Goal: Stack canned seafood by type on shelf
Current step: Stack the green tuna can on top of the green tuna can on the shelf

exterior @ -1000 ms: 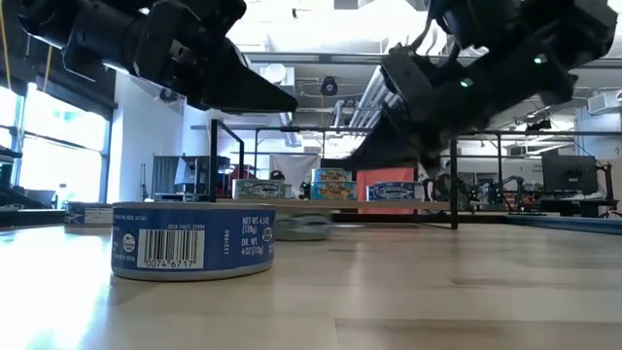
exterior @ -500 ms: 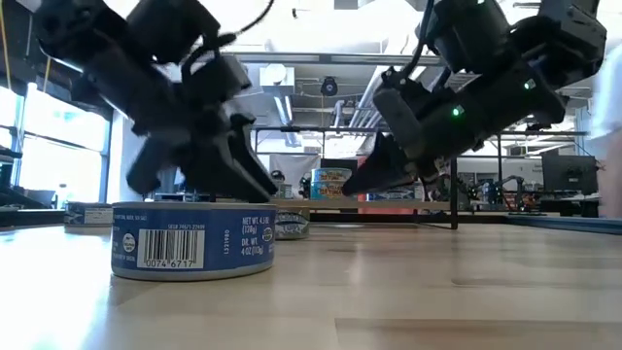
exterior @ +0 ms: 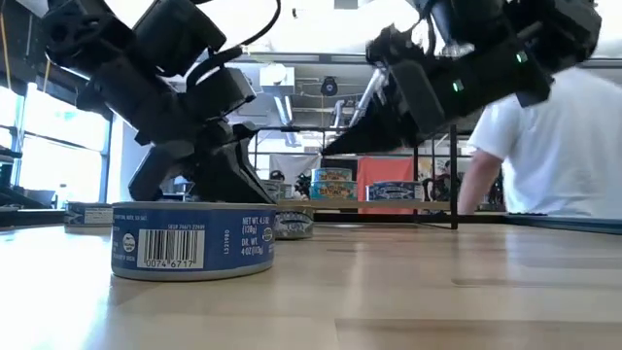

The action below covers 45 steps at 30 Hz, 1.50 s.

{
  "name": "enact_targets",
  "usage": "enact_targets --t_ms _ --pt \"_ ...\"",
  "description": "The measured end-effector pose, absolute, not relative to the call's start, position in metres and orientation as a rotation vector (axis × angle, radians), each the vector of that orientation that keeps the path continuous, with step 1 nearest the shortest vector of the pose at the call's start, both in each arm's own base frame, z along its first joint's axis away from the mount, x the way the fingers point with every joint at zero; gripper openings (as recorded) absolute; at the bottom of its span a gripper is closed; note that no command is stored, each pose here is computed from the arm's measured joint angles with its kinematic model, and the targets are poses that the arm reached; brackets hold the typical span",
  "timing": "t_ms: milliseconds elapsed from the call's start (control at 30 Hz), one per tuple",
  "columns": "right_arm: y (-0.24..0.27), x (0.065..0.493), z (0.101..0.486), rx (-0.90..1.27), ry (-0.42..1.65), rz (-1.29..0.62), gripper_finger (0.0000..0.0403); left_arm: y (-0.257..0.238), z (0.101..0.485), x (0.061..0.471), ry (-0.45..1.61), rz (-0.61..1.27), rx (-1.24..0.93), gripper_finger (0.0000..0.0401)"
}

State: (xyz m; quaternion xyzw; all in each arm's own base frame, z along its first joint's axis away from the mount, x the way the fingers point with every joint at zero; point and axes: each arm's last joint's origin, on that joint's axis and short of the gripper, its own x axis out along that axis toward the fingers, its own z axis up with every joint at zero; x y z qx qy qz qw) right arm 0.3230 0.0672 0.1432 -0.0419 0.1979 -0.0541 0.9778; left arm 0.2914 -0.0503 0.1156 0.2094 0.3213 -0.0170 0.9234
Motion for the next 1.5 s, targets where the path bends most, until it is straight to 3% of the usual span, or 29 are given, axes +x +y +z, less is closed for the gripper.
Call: enact_targets --t_ms 333,533,867,1133,1333,1500 --pt "0.068 0.332 0.16 -0.678 0.409 0.011 0.0218 -0.047 0.165 0.287 0.468 0.007 0.329 0.0001" --pt "0.064 0.33 0.15 -0.866 0.507 0.037 0.0262 -0.047 0.168 0.287 0.442 -0.025 0.311 0.0" --pt "0.064 0.34 0.134 -0.847 0.481 -0.073 0.0247 -0.047 0.168 0.288 0.435 -0.025 0.31 0.0" --pt "0.065 0.342 0.127 -0.672 0.457 -0.117 0.012 -0.047 0.173 0.29 0.389 -0.009 0.306 0.0009" --pt "0.061 0.342 0.127 -0.461 0.442 -0.177 0.0121 -0.055 0.181 0.292 0.294 -0.093 0.467 0.0085" --pt "0.051 0.344 0.126 -0.333 0.441 -0.22 0.0121 -0.048 0.179 0.294 0.321 -0.006 0.493 0.017"
